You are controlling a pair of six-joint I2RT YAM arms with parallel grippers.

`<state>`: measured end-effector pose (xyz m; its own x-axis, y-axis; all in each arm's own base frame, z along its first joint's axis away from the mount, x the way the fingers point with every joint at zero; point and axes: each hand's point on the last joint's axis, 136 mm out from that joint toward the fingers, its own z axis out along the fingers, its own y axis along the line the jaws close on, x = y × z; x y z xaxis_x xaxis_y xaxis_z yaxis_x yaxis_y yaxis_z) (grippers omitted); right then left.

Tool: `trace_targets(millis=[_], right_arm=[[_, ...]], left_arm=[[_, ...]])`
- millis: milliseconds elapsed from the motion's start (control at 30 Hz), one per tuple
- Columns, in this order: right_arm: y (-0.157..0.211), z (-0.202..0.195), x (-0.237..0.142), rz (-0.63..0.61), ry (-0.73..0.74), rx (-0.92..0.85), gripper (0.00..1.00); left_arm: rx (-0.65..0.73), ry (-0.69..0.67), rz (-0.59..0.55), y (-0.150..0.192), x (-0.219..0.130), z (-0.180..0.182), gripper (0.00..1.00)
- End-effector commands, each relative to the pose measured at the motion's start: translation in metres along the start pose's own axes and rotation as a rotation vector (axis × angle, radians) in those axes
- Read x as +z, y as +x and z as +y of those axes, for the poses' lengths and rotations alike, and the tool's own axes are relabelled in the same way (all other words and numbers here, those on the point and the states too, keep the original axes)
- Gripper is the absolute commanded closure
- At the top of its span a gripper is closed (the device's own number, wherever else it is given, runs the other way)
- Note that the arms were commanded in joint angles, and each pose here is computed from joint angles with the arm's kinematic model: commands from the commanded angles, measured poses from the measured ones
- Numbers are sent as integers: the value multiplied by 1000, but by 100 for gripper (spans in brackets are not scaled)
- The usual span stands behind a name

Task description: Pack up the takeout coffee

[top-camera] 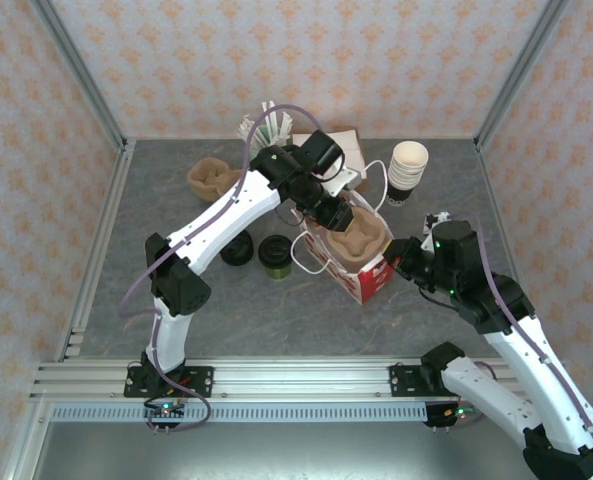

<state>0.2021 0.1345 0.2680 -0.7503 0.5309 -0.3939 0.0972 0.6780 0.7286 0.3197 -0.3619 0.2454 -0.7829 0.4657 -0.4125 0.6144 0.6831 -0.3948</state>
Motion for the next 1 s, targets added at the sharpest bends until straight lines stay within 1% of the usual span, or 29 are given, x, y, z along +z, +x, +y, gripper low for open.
trace_targets(millis=[0,67,200,233,333,367,400,433,533,600,733,800,867,967], right_arm=[[6,7,-9,38,-22,-32,100],[5,7,-9,38,-20,-16,100],[1,10,-14,23,-20,14,100],[0,10,-16,17,-21,21,98],[-3,16,-21,5,-38,14,79],[-5,19,-23,-4,-47,3,68],[-8,23,-26,-14,-56,-20,60],[-13,24,-29,-34,-52,-39,56],[-30,29,-38,-104,-34,-98,53],[-41,36,-39,-125,-32,-147,52],[-63,41,-28,-155,6,-236,50],[-67,44,-18,-141,4,-300,50],[-70,41,-3,-108,19,-349,51],[-65,43,16,-61,-29,-392,51]], left_arm=[[-14,-17,-13,-5,-5,5,69],[0,-18,-7,-4,-3,5,69],[49,-66,30,3,1,9,69],[59,-70,40,5,2,9,69],[104,-105,53,8,5,8,69],[114,-114,57,9,6,7,69],[126,-128,59,10,6,7,69],[137,-142,63,11,7,7,69],[175,-167,82,15,10,7,69],[187,-175,88,16,11,7,69],[212,-221,102,16,12,12,69],[220,-242,104,15,11,13,69],[234,-250,105,14,11,12,69],[251,-247,102,13,12,10,69]])
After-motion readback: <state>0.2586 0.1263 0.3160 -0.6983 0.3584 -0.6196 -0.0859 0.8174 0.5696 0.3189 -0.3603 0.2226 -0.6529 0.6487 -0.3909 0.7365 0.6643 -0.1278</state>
